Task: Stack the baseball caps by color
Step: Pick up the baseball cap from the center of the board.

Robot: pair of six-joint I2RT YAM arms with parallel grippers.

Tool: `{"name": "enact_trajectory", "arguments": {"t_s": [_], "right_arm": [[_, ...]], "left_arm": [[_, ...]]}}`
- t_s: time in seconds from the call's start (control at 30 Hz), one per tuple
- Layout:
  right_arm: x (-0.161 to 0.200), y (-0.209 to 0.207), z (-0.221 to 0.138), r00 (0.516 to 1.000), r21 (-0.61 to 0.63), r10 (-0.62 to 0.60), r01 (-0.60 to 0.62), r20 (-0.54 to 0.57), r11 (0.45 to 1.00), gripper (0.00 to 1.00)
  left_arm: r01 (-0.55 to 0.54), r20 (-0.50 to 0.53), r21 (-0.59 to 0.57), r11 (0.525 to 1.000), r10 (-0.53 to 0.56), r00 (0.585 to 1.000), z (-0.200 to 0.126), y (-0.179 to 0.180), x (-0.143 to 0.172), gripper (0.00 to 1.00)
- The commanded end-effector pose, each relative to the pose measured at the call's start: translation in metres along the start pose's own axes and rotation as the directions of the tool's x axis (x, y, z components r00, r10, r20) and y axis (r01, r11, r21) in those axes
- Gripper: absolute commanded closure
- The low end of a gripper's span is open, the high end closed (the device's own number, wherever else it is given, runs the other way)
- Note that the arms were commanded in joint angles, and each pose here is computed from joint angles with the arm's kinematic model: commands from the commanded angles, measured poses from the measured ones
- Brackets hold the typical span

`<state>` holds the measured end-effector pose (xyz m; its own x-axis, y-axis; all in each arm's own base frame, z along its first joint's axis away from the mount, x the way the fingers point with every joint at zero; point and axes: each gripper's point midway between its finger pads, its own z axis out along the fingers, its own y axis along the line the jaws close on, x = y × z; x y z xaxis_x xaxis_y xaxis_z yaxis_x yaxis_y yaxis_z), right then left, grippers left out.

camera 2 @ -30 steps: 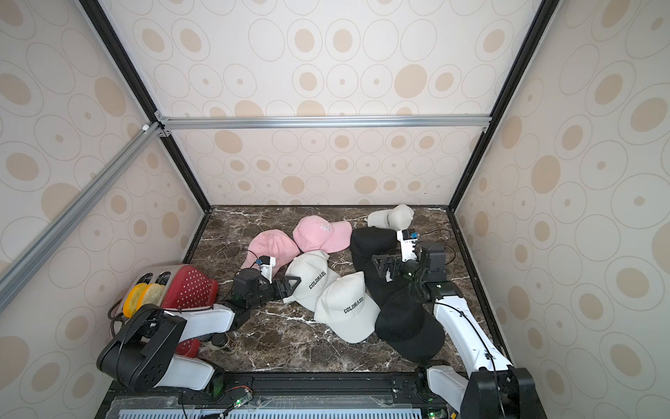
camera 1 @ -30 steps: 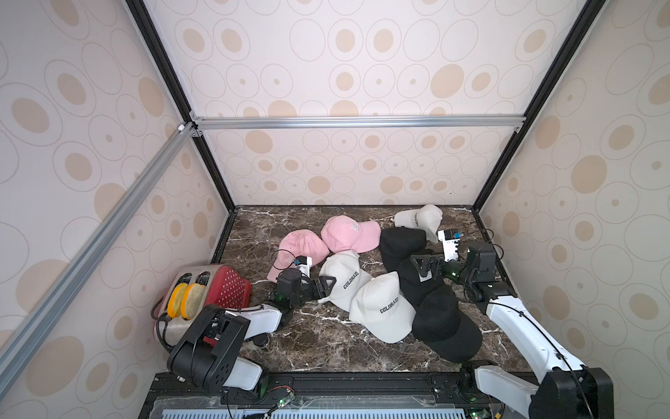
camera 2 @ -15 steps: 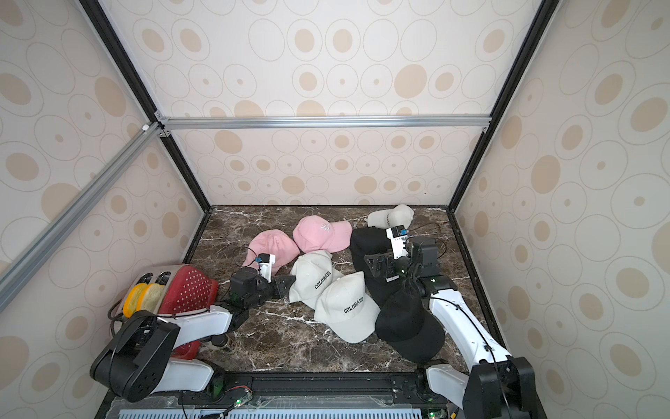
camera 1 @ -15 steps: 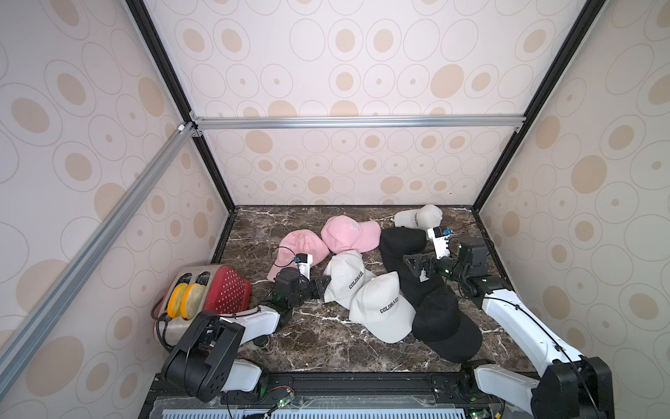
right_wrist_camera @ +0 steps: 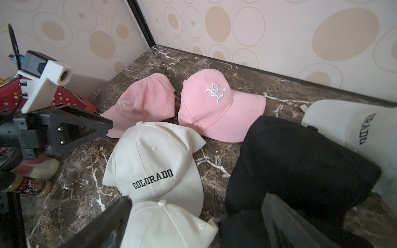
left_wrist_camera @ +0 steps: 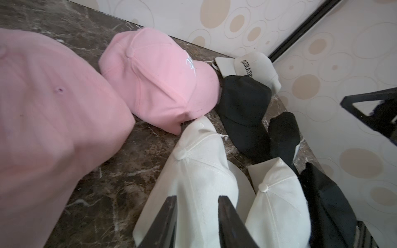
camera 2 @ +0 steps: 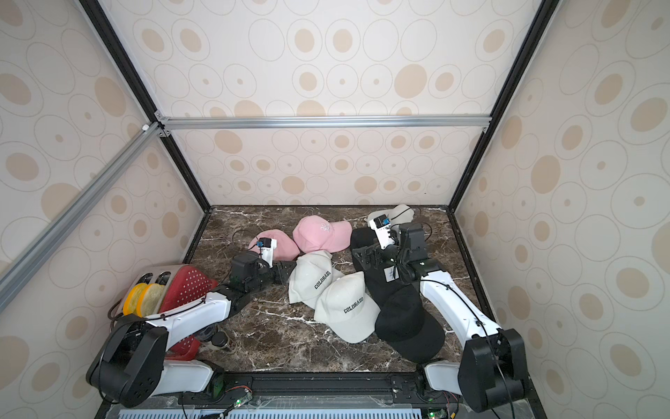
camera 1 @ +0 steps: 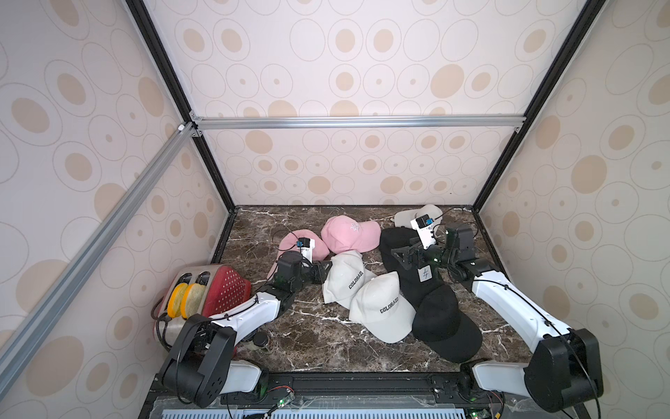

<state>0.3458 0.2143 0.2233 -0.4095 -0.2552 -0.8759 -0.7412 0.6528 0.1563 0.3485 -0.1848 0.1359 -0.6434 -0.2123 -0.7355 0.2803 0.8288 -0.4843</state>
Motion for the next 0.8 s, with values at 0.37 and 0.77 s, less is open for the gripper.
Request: {"name": "enact_trajectory", "arguments": {"t_s": [0.37,0.77], "right_arm": [[0.037,0.068,0.086,0.854,-0.491,-0.507,0.392,-0.121,0.778,0.18],[0.055,0.094,0.122,0.765,-0.646,-0.616,0.375,-0.189,0.665,0.26]], "left_arm": [[0.115,-0.134,-0.165,0.979,-0.138,0.981,-0.027,0.031,0.047,0.33],[0.079,-0.197,-0.014,0.997,-0.080,0.977,-0.023,0.014,0.070,0.33]]}}
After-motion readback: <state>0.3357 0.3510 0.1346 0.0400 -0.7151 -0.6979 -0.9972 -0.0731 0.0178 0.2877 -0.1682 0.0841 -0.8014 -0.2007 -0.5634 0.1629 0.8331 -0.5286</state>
